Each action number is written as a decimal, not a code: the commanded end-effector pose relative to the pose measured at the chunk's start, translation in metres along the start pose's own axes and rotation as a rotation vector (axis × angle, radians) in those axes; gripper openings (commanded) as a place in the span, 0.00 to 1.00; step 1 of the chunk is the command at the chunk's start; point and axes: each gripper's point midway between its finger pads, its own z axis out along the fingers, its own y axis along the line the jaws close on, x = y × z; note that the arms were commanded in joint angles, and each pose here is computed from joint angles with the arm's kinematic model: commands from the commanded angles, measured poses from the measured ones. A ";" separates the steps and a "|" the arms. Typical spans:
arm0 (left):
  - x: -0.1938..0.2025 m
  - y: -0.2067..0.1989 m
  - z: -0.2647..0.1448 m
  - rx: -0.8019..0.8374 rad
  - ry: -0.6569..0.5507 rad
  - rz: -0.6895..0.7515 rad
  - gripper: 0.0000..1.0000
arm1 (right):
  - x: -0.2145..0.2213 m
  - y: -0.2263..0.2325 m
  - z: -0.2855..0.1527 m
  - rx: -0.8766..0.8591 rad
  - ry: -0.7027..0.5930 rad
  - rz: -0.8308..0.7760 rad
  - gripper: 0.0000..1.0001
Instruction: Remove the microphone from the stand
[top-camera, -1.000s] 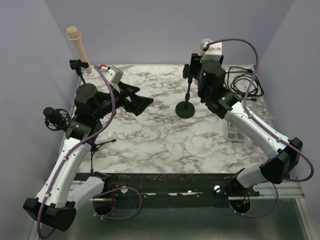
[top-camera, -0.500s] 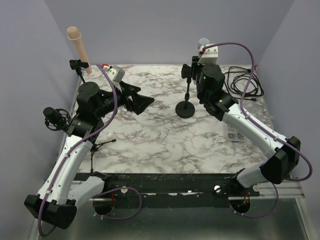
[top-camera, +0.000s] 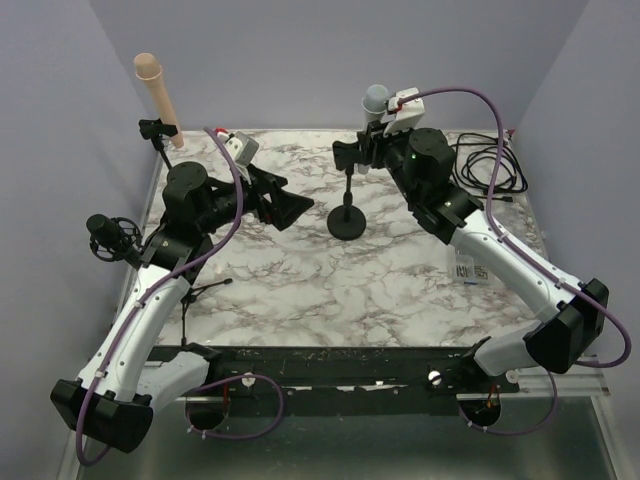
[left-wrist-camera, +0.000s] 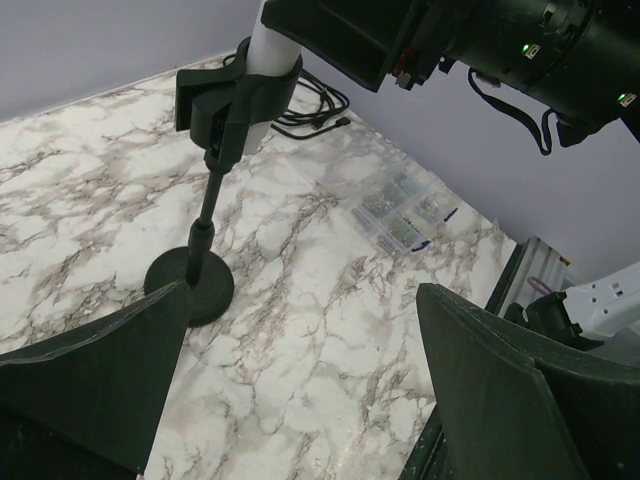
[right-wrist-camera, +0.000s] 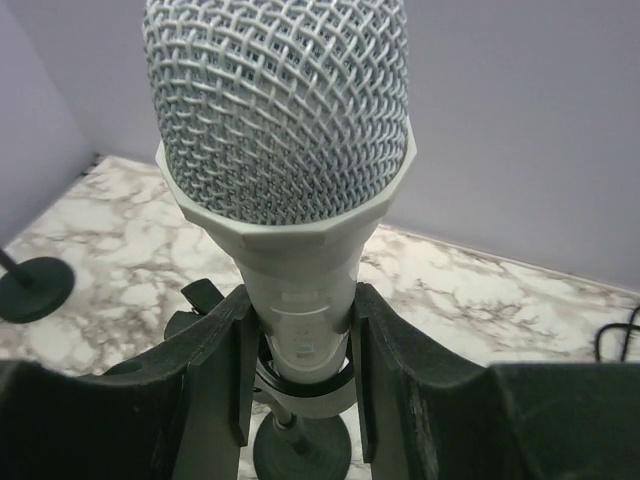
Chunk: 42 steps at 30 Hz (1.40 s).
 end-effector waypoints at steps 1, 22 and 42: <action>-0.001 0.001 0.001 -0.009 -0.009 0.023 0.97 | 0.004 0.045 -0.014 -0.221 0.071 0.130 0.01; 0.016 0.018 0.003 -0.057 -0.033 0.166 0.97 | 0.014 0.107 -0.046 -0.597 0.175 0.196 0.01; 0.030 0.037 0.014 -0.121 0.019 0.165 0.97 | 0.029 0.142 -0.034 -0.640 0.212 0.261 0.01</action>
